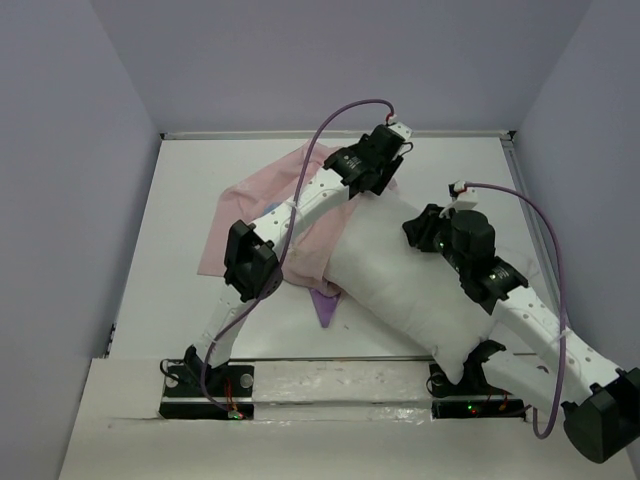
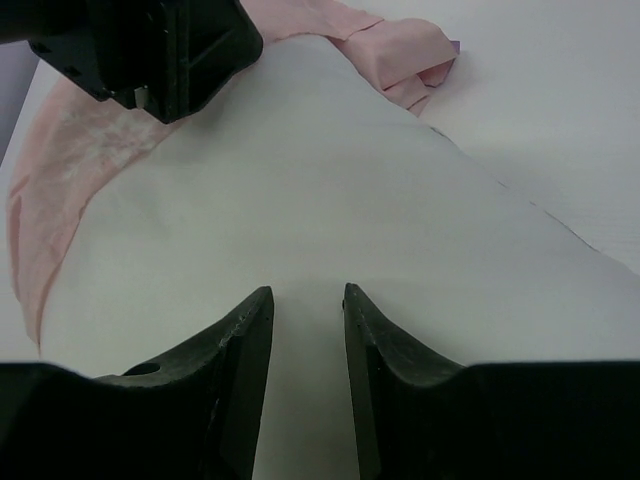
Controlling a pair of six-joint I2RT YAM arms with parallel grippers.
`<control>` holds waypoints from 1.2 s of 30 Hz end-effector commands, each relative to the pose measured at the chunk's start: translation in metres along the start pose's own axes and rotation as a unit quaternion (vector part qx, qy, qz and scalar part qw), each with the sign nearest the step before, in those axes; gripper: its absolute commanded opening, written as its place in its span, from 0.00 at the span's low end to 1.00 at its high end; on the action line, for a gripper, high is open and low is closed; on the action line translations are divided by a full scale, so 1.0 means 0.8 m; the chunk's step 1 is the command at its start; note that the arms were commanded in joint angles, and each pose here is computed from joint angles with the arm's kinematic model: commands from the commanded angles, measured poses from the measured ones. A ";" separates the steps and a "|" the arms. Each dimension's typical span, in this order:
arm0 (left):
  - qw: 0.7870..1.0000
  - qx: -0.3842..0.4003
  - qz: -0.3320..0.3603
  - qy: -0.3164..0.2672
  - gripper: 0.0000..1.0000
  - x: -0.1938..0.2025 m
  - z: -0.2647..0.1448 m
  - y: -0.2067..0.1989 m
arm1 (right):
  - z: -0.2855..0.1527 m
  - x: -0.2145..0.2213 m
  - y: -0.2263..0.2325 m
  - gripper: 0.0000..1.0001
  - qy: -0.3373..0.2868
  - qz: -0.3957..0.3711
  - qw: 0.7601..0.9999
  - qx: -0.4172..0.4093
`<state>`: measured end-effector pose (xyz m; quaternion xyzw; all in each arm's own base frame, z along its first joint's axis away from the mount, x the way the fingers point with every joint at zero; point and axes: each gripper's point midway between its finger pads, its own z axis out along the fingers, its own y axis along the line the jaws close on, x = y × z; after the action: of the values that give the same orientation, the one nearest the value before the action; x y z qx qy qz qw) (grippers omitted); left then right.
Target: Put the pillow into the pillowcase
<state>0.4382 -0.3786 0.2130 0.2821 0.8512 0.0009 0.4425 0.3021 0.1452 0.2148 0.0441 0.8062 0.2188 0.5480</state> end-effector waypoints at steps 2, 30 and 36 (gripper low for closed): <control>0.999 0.033 0.018 -0.012 0.65 -0.003 -0.015 0.005 | 0.002 -0.015 0.014 0.41 -0.019 0.002 0.999 -0.025; 0.959 0.170 -0.116 -0.194 0.00 -0.111 -0.107 -0.024 | 0.082 -0.045 0.057 0.88 -0.037 -0.145 0.984 -0.097; 0.931 0.254 -0.149 -0.218 0.00 -0.115 -0.148 -0.047 | 0.114 0.001 0.092 0.90 0.020 -0.152 0.962 -0.226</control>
<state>0.4028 -0.4036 0.2707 0.2542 0.8047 -0.2153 0.4914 0.3727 0.2093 0.1972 -0.1351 0.7936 0.2345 0.5450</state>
